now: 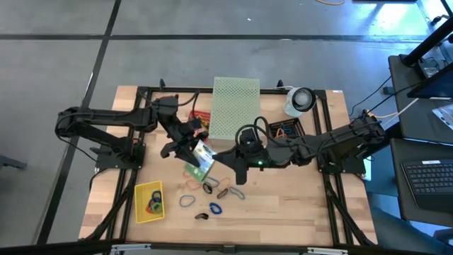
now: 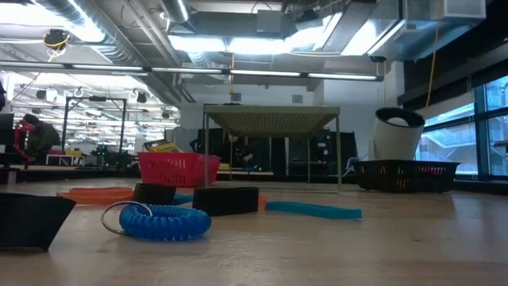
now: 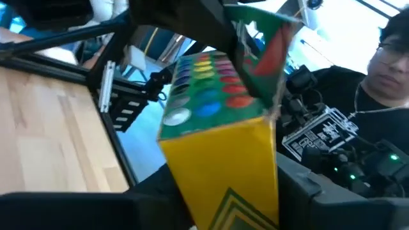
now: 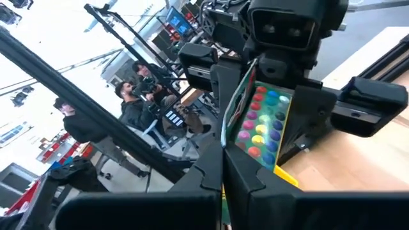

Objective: Pick & Place Office Desk Supplies
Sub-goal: Put the crayola box into the orange bin

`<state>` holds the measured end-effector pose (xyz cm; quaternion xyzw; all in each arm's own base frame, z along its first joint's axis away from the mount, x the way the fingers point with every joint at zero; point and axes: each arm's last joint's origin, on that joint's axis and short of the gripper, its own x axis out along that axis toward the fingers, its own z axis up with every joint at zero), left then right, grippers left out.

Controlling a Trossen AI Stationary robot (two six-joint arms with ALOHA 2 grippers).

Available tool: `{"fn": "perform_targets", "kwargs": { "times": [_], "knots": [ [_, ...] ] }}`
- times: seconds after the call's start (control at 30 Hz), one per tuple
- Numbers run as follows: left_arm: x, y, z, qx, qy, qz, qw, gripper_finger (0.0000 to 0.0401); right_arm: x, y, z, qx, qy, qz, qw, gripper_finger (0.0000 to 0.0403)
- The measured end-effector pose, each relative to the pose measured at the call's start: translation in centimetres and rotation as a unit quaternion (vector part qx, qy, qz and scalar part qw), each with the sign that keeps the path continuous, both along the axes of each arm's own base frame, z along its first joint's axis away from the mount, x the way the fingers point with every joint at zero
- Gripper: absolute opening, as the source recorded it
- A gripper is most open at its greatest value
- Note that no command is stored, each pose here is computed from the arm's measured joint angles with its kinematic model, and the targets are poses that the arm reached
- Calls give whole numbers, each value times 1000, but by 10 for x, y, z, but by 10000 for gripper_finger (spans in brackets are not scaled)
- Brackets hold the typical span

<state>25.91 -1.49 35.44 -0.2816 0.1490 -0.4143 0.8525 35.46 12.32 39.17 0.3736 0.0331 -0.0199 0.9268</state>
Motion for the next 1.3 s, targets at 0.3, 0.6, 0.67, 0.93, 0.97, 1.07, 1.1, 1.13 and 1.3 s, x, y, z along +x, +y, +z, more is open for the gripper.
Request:
{"fn": "perform_targets", "kwargs": {
  "times": [0.3,0.6,0.67,0.93,0.97,1.07,1.1,1.13,1.3],
  "knots": [
    [3,-2,-1,-2,-3,-8,1000,84,0,1,1,-8,-7,15,1000,0],
    [3,-2,1,-18,5,-6,1000,84,-1,1,4,-13,-15,24,1000,14],
    [2,-2,1,-19,6,-8,1000,84,-1,1,5,-13,-21,24,999,34],
    [1,-1,3,-19,4,-3,1000,84,-1,-4,7,8,-21,19,1000,165],
    [1,-1,3,-19,4,0,1000,84,-1,-6,8,14,-22,16,1000,180],
    [2,5,2,-19,11,27,999,84,-7,-12,15,17,-31,4,999,211],
    [2,8,0,-20,20,42,999,84,-11,-14,19,16,-33,-2,999,217],
    [2,12,-1,-22,32,60,997,84,-15,-16,23,14,-32,-10,999,220],
    [-9,30,-13,-21,134,162,977,84,-50,-28,42,-10,-9,-51,999,218]
  ]
}}
